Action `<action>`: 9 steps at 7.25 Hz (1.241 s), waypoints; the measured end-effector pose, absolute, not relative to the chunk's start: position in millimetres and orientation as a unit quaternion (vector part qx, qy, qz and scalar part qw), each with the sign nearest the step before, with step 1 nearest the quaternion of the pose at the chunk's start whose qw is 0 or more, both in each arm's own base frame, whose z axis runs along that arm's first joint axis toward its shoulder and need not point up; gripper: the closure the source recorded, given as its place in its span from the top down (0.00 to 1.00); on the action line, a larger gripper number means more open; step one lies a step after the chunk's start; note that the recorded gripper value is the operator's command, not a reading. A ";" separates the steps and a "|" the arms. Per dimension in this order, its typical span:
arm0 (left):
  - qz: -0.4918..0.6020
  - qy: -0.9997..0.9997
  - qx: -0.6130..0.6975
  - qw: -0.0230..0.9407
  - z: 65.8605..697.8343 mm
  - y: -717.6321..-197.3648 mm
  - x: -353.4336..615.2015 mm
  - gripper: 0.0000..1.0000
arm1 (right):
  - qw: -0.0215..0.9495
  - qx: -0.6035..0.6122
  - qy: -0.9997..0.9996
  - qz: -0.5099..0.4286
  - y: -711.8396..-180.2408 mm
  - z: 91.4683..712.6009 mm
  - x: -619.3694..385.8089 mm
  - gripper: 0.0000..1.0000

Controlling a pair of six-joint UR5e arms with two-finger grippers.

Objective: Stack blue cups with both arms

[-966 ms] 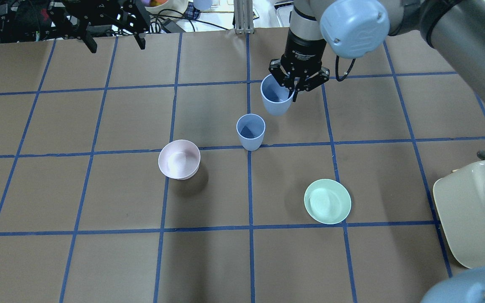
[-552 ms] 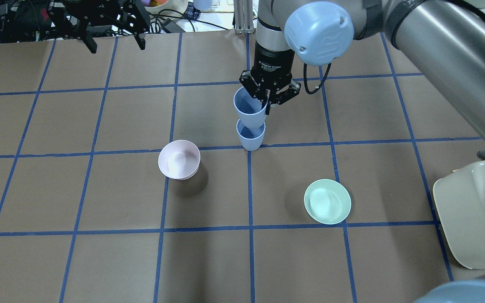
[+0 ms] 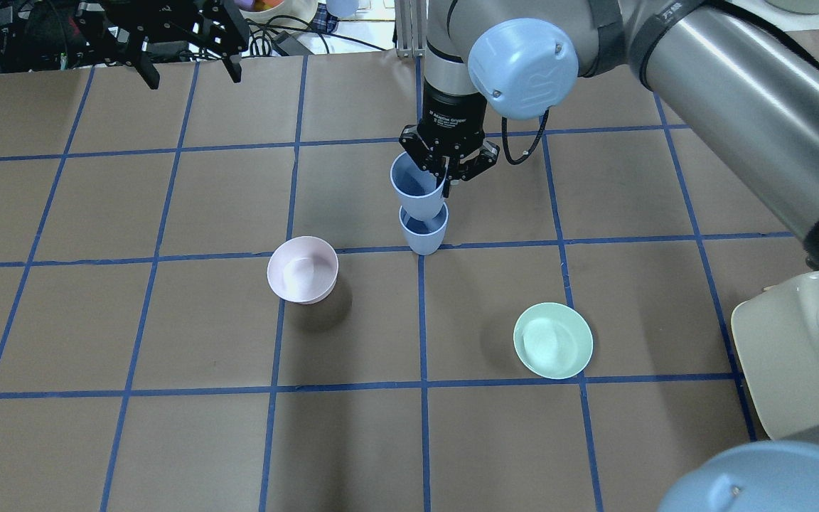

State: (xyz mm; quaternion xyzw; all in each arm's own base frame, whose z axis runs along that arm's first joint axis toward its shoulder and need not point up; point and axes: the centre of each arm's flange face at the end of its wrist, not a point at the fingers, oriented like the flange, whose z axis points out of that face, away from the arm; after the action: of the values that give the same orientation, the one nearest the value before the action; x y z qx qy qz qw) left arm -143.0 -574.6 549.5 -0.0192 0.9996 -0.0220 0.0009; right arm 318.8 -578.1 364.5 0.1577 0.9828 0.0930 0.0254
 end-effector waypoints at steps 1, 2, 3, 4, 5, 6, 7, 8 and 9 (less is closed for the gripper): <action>-0.022 1.000 -0.019 0.001 549.3 -574.6 -142.9 1.00 | 0.025 0.156 0.983 0.095 -579.3 360.4 319.3 0.00; -0.021 1.000 -0.019 0.000 549.1 -574.5 -143.0 1.00 | 0.025 0.155 0.983 0.098 -580.6 354.6 319.9 0.00; -0.022 1.000 -0.019 0.000 549.1 -574.6 -143.0 1.00 | 0.024 0.155 0.982 0.103 -582.0 348.7 320.4 0.00; -0.022 1.000 -0.019 0.000 549.1 -574.6 -143.0 1.00 | 0.022 0.154 0.982 0.107 -583.7 342.0 320.5 0.20; -0.022 1.000 -0.019 0.000 549.1 -574.6 -143.0 1.00 | 0.021 0.151 0.982 0.109 -586.6 336.0 320.2 0.73; -0.022 1.000 -0.019 0.000 549.1 -574.6 -143.0 1.00 | 0.023 0.147 0.983 0.104 -591.5 331.7 318.9 0.90; -0.022 1.000 -0.020 0.000 549.1 -574.6 -142.8 1.00 | 0.027 0.145 0.985 0.093 -597.3 332.7 315.6 0.90; -0.022 1.000 -0.020 0.000 549.1 -574.7 -142.5 1.00 | 0.034 0.138 0.987 0.073 -604.7 341.5 308.4 0.91; -0.022 1.000 -0.020 0.000 549.1 -574.7 -142.4 1.00 | 0.038 0.121 0.991 0.046 -614.0 355.9 291.8 1.00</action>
State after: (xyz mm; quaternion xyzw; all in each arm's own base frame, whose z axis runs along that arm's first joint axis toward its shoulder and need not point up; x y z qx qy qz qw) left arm -142.4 -574.7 549.1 -0.0198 0.9996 -0.0216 0.0003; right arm 291.8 -614.0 355.9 0.1211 0.9908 0.0460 0.0384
